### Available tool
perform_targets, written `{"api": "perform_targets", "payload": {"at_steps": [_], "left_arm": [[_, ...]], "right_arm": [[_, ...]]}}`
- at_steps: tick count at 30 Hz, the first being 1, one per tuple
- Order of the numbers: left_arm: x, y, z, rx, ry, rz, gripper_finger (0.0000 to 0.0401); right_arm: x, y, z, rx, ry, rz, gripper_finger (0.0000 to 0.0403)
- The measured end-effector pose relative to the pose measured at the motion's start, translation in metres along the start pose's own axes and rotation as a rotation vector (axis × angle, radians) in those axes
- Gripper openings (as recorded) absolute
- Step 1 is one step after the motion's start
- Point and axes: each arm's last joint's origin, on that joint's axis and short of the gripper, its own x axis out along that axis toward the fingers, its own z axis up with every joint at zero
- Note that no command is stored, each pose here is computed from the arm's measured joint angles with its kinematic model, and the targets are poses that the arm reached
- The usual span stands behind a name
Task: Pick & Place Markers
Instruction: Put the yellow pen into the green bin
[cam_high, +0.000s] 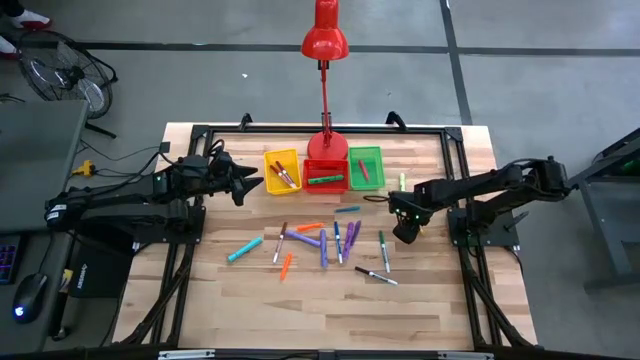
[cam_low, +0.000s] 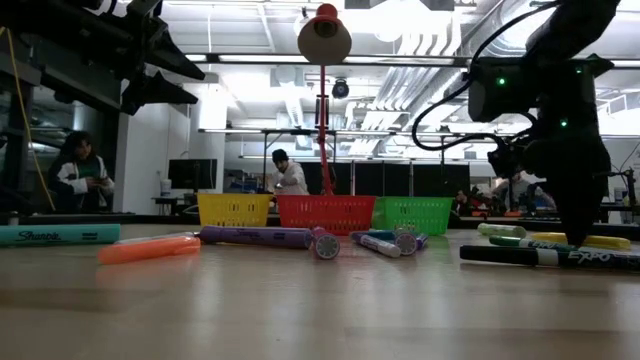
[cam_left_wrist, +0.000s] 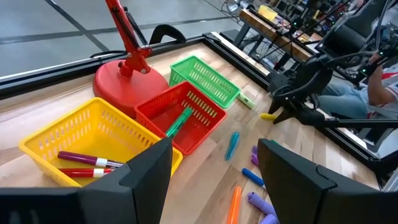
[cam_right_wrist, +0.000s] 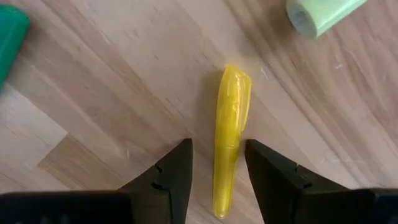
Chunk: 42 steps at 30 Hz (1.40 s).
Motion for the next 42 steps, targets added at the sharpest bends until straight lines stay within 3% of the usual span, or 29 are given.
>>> {"api": "perform_targets", "payload": {"at_steps": [14, 28, 35, 42], "left_arm": [[0.0, 0.0, 0.0, -0.014, -0.003, 0.006, 0.0232], [0.0, 0.0, 0.0, -0.018, -0.004, 0.008, 0.0232], [0.0, 0.0, 0.0, -0.021, -0.008, 0.008, 0.0232], [0.0, 0.0, 0.0, -0.023, -0.01, 0.011, 0.0232]], "right_arm": [[-0.002, -0.002, -0.001, -0.001, -0.019, -0.007, 0.0031], [-0.019, -0.001, -0.004, 0.065, -0.093, 0.123, 0.003], [-0.031, 0.003, -0.004, 0.08, -0.14, 0.256, 0.003], [-0.051, 0.002, 0.007, 0.154, -0.296, 0.415, 0.003]]}}
